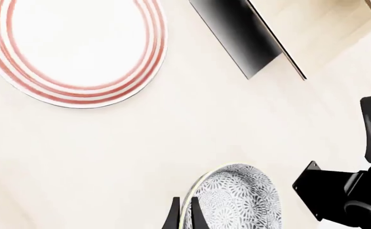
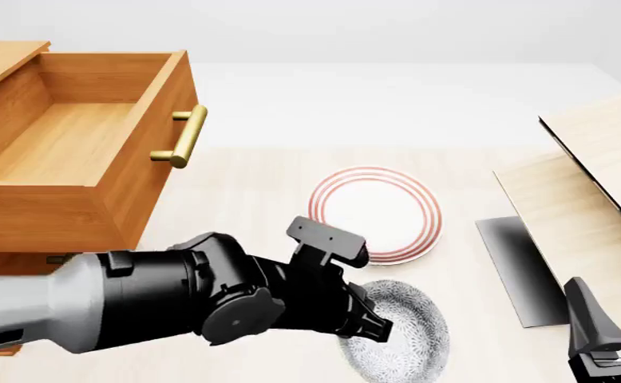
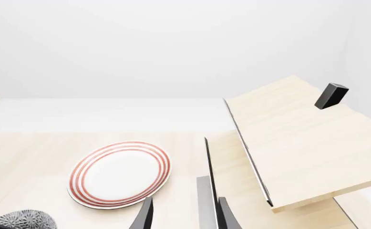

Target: Open the top drawer of the cabinet and put the bowl in it.

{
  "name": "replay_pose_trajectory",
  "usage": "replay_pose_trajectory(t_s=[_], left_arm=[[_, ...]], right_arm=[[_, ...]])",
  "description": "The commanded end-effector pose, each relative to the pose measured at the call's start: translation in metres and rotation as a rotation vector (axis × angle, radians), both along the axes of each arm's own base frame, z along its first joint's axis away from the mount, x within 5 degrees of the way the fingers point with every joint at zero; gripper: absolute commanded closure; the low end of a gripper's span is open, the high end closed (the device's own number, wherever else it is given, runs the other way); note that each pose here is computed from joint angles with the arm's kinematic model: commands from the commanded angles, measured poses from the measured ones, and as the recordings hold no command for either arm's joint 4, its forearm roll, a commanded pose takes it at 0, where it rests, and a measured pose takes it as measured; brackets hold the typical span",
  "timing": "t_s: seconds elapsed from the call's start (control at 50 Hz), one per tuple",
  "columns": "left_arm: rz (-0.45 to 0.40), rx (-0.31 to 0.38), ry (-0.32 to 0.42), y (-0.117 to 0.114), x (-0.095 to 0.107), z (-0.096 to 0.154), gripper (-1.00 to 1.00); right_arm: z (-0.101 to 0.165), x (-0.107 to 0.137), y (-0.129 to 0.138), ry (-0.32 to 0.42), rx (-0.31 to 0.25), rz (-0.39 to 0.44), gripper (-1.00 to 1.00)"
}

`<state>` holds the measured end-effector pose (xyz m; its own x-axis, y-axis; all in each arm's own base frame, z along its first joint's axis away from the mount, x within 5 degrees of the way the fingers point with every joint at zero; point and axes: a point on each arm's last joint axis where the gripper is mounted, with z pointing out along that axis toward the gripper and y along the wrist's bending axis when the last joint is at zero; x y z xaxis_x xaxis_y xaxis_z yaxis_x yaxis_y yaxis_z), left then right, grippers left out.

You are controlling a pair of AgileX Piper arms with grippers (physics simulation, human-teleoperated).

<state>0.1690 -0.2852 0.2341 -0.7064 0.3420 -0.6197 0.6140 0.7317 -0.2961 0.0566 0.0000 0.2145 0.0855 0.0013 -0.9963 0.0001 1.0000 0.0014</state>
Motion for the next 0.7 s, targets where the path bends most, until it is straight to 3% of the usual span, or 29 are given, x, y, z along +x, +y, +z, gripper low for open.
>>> replay_pose_trajectory(t_s=[0.02,0.2,0.7], left_arm=[[0.016,-0.012,-0.026,0.009,0.008,0.022,1.00],[0.067,-0.046,-0.048,0.027,0.016,0.048,1.00],[0.122,-0.075,-0.082,0.033,0.036,0.097,1.00]], right_arm=[[0.000,0.000,0.000,0.000,0.000,0.000,-1.00],[0.000,0.000,0.000,0.000,0.000,0.000,-1.00],[0.000,0.000,0.000,0.000,0.000,0.000,-1.00]])
